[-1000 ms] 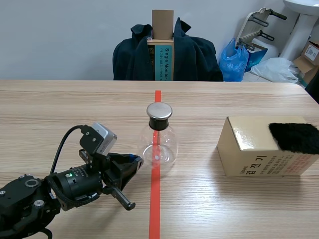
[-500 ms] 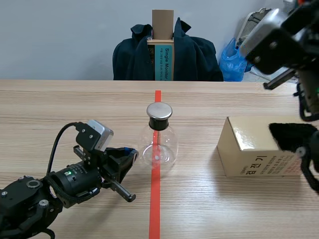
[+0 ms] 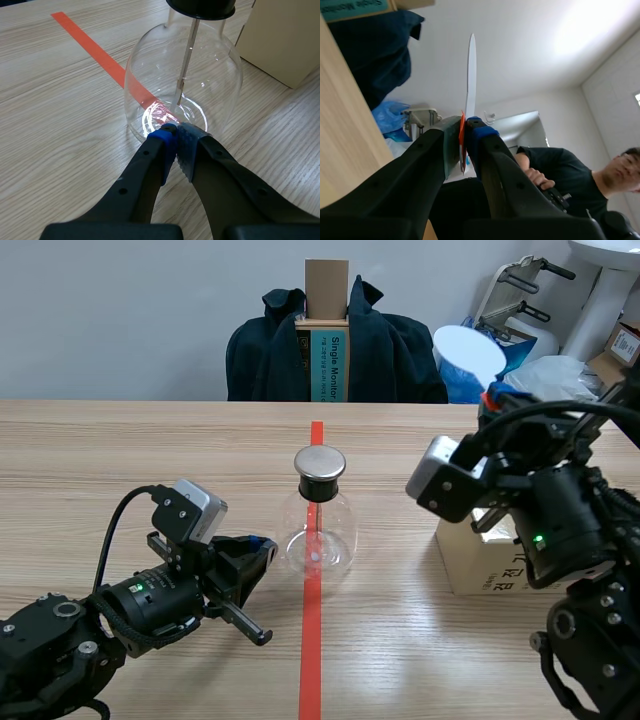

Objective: Do the electroscope experiment.
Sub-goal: 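Bring the plate to the electroscope and point at the metal foil, then move the plate toward and away from the electroscope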

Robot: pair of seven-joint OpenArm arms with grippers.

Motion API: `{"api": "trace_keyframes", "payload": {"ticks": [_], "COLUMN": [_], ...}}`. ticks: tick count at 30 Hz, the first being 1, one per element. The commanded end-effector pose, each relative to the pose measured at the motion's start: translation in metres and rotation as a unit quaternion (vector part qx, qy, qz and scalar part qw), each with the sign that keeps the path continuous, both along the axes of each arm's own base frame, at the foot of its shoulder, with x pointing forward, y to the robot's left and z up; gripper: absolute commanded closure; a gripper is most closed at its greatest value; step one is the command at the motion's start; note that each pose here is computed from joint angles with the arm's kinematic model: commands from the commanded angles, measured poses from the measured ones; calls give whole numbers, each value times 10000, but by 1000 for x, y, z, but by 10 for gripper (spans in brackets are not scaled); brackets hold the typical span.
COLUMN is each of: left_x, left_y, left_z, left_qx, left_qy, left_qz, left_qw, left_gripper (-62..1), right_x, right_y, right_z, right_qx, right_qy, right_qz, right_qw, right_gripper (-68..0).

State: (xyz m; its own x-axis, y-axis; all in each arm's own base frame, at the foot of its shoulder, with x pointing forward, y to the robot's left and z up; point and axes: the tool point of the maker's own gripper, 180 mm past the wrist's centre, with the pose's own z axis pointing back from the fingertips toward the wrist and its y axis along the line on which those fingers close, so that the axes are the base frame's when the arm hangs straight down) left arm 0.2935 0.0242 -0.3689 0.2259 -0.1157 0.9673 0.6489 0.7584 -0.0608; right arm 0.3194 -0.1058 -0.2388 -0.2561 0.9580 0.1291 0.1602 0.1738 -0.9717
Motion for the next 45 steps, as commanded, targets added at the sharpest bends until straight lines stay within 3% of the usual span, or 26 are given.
{"api": "trace_keyframes", "payload": {"ticks": [1, 13, 21, 31, 40, 45], "left_x": [6, 6, 6, 6, 6, 6], "left_y": [-3, -2, -2, -2, -2, -2], "left_z": [14, 14, 14, 14, 14, 14], "left_qx": [-151, -144, -144, -144, -145, -145], "left_qy": [-189, -189, -189, -189, -191, -191], "left_qz": [26, 35, 35, 35, 35, 35], "left_qw": [9997, 9997, 9997, 9997, 9997, 9997], "left_gripper": [-16, -16, -16, -16, -16, -16], "right_x": [0, -8, -12, -30, -46, -52], "right_y": [2, 12, 23, 58, 79, 85], "right_z": [3, -39, -39, -40, -46, -46], "right_qx": [-72, -391, -450, -673, -884, -903], "right_qy": [-92, 412, 376, 280, 301, 273], "right_qz": [50, 333, 668, 1748, 2448, 2670], "right_qw": [9999, 9978, 9960, 9819, 9651, 9591], "right_gripper": [-8, -8, -8, -8, -8, -8]}}
